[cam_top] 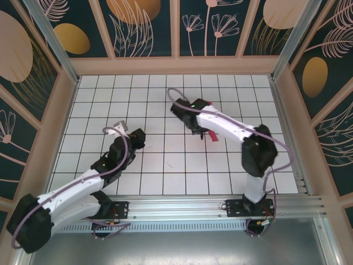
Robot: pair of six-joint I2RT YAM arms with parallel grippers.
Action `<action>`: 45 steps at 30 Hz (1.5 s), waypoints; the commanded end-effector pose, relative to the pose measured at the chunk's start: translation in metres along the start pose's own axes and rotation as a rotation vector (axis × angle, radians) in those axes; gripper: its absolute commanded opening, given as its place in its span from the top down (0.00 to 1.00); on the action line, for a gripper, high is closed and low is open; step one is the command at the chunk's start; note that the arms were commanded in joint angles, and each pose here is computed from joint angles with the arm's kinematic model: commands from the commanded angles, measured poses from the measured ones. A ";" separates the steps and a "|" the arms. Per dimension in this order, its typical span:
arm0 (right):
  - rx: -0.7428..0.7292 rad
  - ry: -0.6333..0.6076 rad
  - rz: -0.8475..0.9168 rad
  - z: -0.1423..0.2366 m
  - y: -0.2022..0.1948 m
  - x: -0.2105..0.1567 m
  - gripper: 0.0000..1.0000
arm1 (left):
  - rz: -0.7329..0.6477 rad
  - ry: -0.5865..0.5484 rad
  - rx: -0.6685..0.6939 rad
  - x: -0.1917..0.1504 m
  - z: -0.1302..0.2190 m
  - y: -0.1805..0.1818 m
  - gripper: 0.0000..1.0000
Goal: Fold a paper plane with a square sheet of paper (pick it up from the middle)
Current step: Turn over the paper at the center of the table, then rotate the paper at the center of the table.
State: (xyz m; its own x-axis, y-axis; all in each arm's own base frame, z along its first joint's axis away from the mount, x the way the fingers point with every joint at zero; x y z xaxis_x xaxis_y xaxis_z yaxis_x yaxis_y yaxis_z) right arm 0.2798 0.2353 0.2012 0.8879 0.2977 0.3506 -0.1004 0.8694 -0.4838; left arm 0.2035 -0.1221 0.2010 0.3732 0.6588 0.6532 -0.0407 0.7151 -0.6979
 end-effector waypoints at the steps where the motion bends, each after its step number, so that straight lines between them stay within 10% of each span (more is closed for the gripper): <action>1: -0.093 0.038 0.142 -0.003 0.043 -0.017 0.96 | 0.037 -0.147 0.097 0.016 0.014 0.014 0.74; 7: 0.116 0.150 0.141 -0.025 0.119 -0.025 0.92 | 0.038 -0.191 0.095 0.028 0.033 0.016 0.74; 12: 0.351 0.176 0.097 -0.019 0.138 -0.026 0.69 | 0.018 -0.163 0.083 0.027 0.036 0.015 0.72; 21: 0.750 -0.023 -0.152 0.022 0.056 -0.010 0.53 | -0.073 0.031 -0.099 0.005 0.007 -0.012 0.61; 30: 1.002 -0.087 -0.545 -0.047 -0.048 -0.046 0.55 | -0.059 0.507 -0.238 -0.062 -0.068 -0.047 0.71; 45: 1.096 0.001 -0.479 -0.090 -0.027 -0.047 0.56 | 0.017 0.680 -0.006 -0.115 -0.112 -0.026 0.62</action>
State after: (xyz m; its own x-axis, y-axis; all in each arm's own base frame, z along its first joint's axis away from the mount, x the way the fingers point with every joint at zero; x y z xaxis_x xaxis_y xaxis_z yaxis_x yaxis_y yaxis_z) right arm 0.2691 0.1533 0.1180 0.9445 -0.1863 0.2704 -0.0165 0.7956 0.6056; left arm 0.2635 -0.2388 0.1151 0.8594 0.3672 0.3557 -0.0100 0.7076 -0.7065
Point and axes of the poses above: each hand's point on the last joint's axis, 136 mm out from that joint toward the fingers, its own z axis back along the fingers, its own y axis along the line the jaws close on, x = y × z, the point moved 9 cm from there along z, back along the fingers, and after that the axes turned 1 degree about z, right-handed, at the moved point
